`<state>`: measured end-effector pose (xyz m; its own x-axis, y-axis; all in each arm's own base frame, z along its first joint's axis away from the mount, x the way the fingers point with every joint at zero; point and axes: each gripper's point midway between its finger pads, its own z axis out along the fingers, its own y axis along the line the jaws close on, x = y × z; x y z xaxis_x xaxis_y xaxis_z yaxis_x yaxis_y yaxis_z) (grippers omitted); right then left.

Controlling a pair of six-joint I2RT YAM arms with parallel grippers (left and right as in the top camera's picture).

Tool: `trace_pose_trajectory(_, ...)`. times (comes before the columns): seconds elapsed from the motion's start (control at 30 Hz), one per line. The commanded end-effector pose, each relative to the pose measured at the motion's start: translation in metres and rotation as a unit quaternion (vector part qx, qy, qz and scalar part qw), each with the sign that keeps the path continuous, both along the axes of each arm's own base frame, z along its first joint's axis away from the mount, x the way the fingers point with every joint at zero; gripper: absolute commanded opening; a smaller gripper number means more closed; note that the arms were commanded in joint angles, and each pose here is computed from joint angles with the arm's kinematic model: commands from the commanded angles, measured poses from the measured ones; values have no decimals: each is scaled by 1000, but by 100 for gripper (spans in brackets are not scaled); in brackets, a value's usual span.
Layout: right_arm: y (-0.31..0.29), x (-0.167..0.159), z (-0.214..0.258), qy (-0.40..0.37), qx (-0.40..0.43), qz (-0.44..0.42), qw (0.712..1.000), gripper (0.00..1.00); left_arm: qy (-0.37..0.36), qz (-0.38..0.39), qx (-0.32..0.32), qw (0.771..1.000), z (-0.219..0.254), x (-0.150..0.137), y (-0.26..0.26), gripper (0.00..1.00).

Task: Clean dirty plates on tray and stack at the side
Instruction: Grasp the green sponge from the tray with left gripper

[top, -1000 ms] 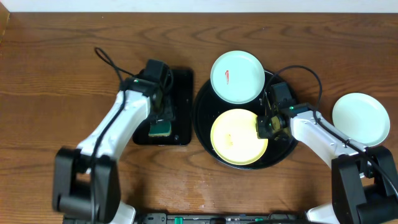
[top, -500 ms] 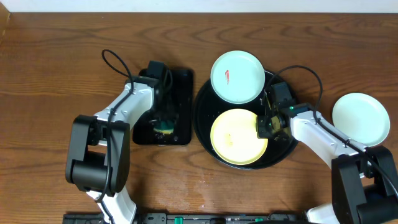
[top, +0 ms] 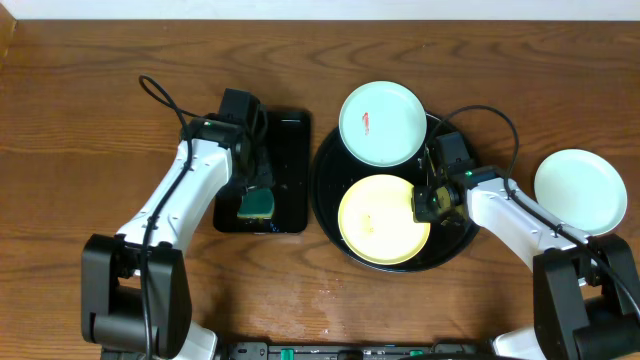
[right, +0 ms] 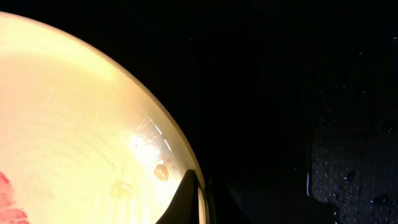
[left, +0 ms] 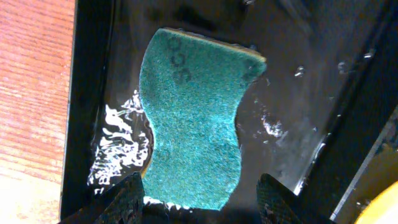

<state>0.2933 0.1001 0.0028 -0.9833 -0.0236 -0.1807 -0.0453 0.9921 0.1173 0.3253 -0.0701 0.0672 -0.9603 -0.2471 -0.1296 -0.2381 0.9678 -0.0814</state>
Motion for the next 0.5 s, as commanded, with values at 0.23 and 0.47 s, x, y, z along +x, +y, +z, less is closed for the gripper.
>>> trace_pose_trajectory(0.23,-13,-1,-8,6,-28,-27,999,1,32,-11,35,999,-65,-12,7,48)
trace_pose_trajectory(0.47,-13,-1,-8,6,-28,-27,999,1,28,-12,34,999,-71,-8,6,7)
